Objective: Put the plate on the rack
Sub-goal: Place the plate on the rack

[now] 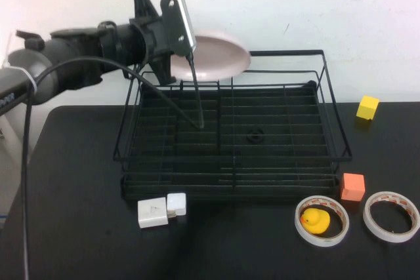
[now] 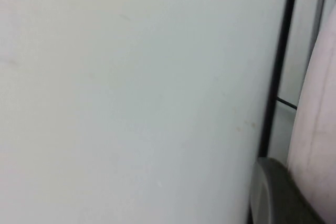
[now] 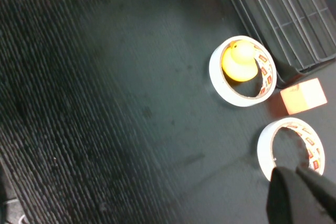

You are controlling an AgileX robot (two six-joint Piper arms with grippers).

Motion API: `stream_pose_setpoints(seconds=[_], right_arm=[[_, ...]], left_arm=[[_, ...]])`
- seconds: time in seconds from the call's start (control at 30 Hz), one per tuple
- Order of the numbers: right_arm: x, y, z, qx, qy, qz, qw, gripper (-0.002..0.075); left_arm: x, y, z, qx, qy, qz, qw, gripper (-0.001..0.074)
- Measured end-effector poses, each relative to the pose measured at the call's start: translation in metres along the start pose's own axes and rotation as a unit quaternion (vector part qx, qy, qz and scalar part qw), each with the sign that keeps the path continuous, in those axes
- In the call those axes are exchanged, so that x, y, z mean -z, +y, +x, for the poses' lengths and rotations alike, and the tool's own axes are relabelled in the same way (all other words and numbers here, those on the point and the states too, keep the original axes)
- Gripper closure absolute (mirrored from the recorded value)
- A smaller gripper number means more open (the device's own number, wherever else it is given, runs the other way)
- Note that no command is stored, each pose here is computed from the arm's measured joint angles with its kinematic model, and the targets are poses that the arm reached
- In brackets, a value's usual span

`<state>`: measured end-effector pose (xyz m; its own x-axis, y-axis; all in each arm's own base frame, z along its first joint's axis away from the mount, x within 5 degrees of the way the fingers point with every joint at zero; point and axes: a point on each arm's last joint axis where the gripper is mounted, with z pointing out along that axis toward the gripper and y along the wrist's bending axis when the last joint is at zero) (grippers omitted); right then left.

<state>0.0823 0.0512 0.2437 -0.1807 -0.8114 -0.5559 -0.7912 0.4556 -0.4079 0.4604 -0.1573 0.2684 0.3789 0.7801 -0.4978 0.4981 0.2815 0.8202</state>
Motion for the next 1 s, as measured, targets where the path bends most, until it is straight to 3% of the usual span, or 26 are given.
stream_pose_setpoints(seconds=[0.13,0.33,0.83,1.0], right_arm=[[0.000,0.000,0.000,0.000,0.000,0.000,1.000,0.0725],[0.000,0.000,0.000,0.001,0.001,0.001,1.000,0.0725],[0.000,-0.001,0.000,0.001,-0.001,0.004,1.000,0.0725],[0.000,-0.001,0.000,0.001,-0.001,0.004,1.000,0.0726]], left_arm=[[0.011,0.015,-0.013,0.013,-0.015,-0.018,1.000,0.0666],[0.014,0.019,-0.015,0.069,-0.012,-0.024,0.997,0.0666],[0.026,-0.003,-0.007,0.095,0.016,0.003,0.995,0.0666],[0.023,-0.010,-0.002,0.063,0.023,0.013,0.998,0.0666]])
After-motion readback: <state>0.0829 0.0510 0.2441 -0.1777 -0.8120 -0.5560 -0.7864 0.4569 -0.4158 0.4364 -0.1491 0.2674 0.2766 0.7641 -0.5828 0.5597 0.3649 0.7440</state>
